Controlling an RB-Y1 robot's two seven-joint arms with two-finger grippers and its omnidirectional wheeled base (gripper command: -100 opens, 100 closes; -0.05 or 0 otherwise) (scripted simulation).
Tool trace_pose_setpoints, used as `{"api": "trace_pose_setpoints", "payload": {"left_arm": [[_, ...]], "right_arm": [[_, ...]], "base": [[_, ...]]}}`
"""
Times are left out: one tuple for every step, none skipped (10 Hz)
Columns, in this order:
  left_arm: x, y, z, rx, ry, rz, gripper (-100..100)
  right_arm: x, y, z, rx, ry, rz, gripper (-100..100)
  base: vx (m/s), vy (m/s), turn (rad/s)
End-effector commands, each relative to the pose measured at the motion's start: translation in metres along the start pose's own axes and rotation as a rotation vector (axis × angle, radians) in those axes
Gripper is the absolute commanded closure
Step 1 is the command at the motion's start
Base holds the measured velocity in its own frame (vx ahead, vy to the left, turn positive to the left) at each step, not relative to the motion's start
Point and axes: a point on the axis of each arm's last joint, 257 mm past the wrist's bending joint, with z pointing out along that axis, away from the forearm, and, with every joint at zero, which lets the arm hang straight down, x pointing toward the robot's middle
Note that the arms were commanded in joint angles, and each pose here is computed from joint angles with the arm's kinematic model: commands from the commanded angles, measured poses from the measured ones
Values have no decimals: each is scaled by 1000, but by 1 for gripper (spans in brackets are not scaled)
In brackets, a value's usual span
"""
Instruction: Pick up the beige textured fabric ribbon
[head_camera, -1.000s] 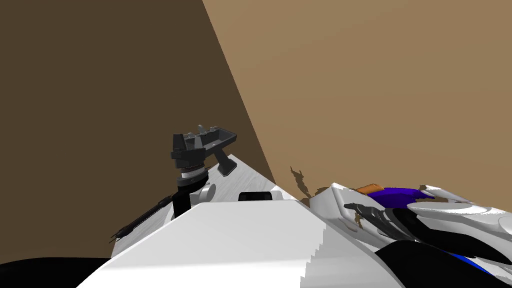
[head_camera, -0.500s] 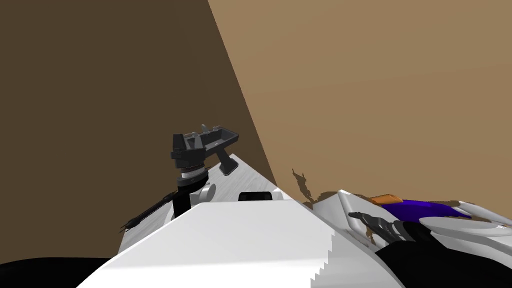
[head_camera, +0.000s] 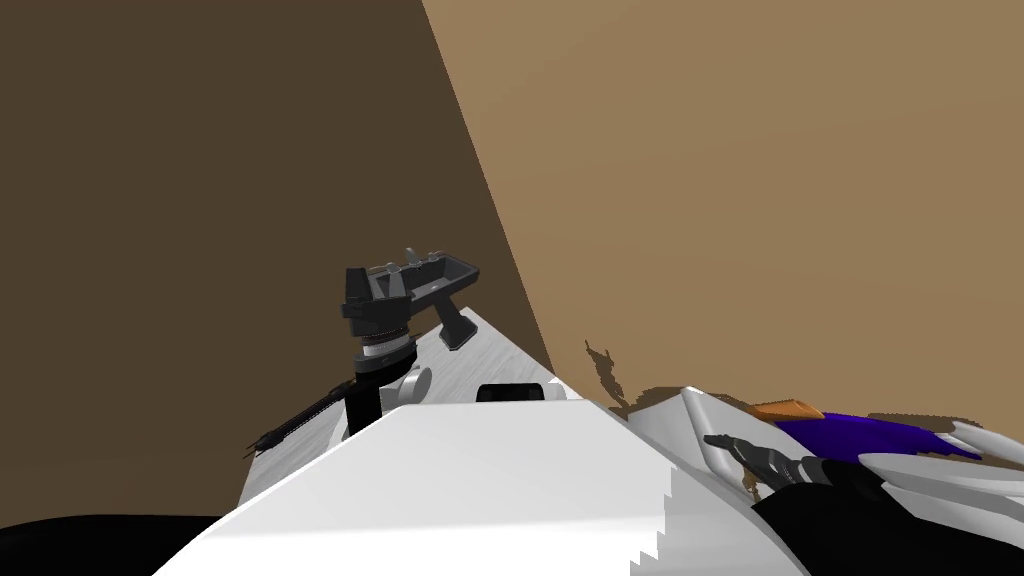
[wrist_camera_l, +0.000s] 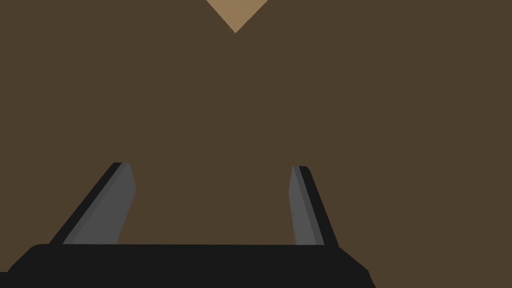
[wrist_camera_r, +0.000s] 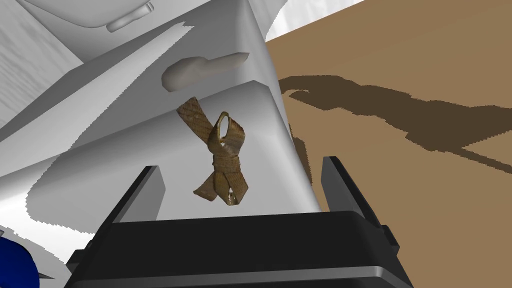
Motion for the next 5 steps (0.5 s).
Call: {"api": "trace_pose_setpoints", "payload": {"left_arm": [[0,0,0,0,0,0,0],[0,0,0,0,0,0,0],[0,0,0,0,0,0,0],[0,0,0,0,0,0,0],[0,0,0,0,0,0,0]], "right_arm": [[0,0,0,0,0,0,100],[0,-1,0,2,0,0,100],[0,1,0,-2,0,-1,100],[-1,2,0,-3,0,0,100],[-1,2,0,-3,0,0,100]], "base": [[0,0,0],[2,0,12],[3,6,10],[0,0,0],[0,0,0]]}}
